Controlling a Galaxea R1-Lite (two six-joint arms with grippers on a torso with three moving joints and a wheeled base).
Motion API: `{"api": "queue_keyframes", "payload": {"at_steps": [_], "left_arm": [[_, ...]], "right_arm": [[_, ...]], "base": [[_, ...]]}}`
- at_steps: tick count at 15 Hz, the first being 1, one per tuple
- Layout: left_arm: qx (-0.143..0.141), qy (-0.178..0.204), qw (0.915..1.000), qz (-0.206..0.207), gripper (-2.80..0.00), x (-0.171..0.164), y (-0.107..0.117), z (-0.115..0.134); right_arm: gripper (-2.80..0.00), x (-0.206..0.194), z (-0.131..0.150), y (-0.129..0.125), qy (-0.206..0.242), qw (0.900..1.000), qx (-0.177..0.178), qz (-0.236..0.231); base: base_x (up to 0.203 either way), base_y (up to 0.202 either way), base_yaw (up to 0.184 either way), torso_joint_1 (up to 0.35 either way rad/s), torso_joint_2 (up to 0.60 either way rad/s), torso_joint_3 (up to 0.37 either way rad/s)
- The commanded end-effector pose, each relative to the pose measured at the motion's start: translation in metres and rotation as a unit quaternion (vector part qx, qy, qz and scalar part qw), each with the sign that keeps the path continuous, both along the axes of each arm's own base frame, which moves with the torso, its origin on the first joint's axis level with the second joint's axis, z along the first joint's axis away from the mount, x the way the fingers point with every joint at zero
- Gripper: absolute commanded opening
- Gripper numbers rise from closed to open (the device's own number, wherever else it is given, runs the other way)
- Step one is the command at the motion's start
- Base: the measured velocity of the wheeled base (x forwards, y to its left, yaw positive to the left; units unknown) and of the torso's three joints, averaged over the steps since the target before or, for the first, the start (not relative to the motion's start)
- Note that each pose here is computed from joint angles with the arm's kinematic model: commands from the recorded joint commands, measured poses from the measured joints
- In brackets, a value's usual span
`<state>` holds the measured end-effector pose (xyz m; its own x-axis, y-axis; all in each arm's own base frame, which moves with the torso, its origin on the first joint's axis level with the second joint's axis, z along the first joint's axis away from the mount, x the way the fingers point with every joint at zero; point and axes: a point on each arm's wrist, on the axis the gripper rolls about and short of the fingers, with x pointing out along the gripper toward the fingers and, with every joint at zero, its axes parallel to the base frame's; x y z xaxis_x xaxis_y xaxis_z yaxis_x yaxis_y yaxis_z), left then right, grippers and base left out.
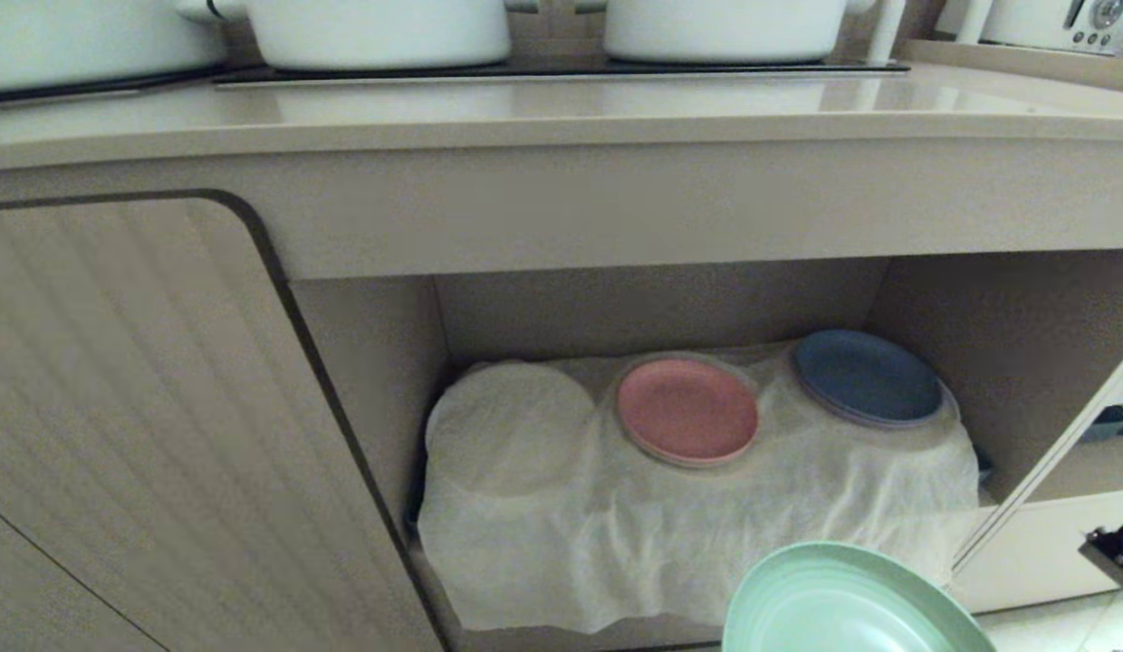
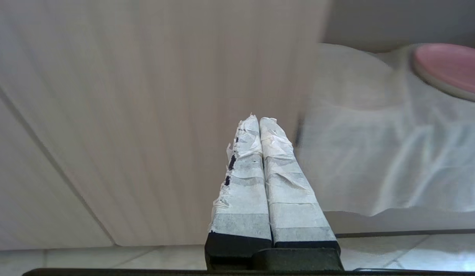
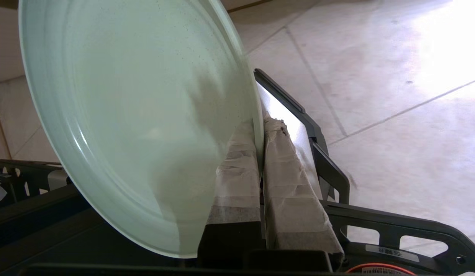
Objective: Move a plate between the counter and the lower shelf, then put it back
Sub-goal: Put the plate
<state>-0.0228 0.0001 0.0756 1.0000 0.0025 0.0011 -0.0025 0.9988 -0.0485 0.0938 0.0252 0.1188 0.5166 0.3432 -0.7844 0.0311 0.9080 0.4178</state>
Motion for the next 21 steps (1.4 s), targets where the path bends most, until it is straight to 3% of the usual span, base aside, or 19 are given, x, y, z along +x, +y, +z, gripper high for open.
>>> {"api": "queue_keyframes", "payload": {"at_steps": [1,7,21], "left_arm": [[0.0,0.0,1.0,0.0,-2.8,0.0,0.0,0.0],[0.0,0.0,1.0,0.0,-2.8,0.0,0.0,0.0],[0.0,0.0,1.0,0.0,-2.8,0.0,0.0,0.0]], "right_arm": [[-2.8,-0.0001,0.0,0.0001,0.001,1.0,0.001,0.0],[-2.8,-0.0003,-0.0001,0.0002,0.001,1.0,0.001,0.001],[-2.8,-0.0005,0.0023,0.0002,-0.006,1.0,0.004,0.002]], "base": [[0.0,-0.193,0.002,-0.001,0.0,-0.001],[0.0,-0.162,0.0,0.001,0.0,0.004],[0.0,0.0,0.0,0.0,0.0,0.0]]}}
